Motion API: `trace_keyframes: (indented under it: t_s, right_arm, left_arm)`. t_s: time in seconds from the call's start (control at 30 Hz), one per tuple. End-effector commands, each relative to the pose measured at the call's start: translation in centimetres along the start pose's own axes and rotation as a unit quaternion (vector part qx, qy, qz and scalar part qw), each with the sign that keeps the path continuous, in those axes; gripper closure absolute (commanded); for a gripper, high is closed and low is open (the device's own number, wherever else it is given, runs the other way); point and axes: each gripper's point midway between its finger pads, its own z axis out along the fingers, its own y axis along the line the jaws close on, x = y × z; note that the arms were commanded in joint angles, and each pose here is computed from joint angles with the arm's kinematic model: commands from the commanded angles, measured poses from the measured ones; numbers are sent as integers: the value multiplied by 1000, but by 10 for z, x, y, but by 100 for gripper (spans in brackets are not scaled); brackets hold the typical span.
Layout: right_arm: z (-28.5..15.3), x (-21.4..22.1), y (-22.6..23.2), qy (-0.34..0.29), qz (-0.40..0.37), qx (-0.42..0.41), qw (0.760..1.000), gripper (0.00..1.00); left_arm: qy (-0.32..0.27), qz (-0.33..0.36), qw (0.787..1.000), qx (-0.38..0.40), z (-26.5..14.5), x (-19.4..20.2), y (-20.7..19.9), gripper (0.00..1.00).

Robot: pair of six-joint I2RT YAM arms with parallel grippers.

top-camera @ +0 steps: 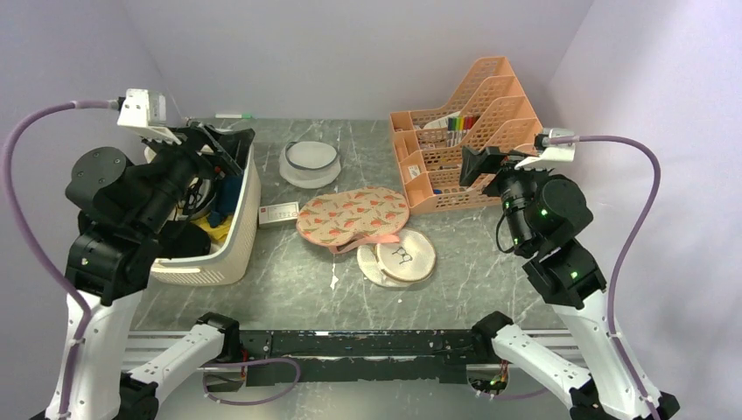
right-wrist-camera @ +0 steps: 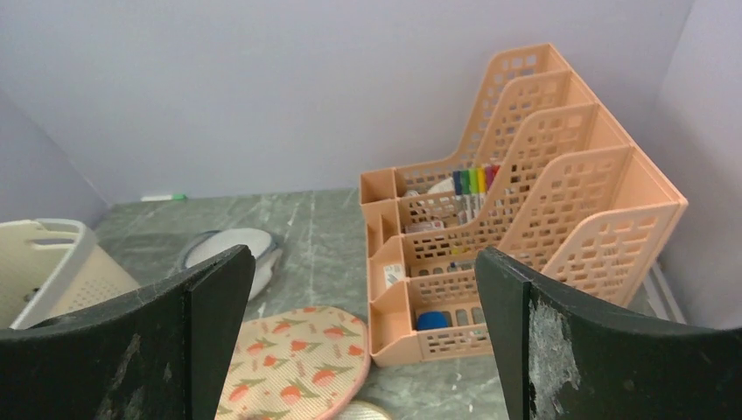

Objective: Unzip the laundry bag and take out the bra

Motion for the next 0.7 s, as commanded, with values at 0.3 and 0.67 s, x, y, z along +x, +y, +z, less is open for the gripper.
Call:
trace_keyframes:
  t_s: [0.3,0.67]
  right_arm:
    - [10,51,-54,13,20,79,997,0]
    - [16,125,-62,99,86,74,989,0]
  left_arm:
    - [-2,4,998,62,45,57,2,5]
    - [85,-2,977,194,77,148,-31,6]
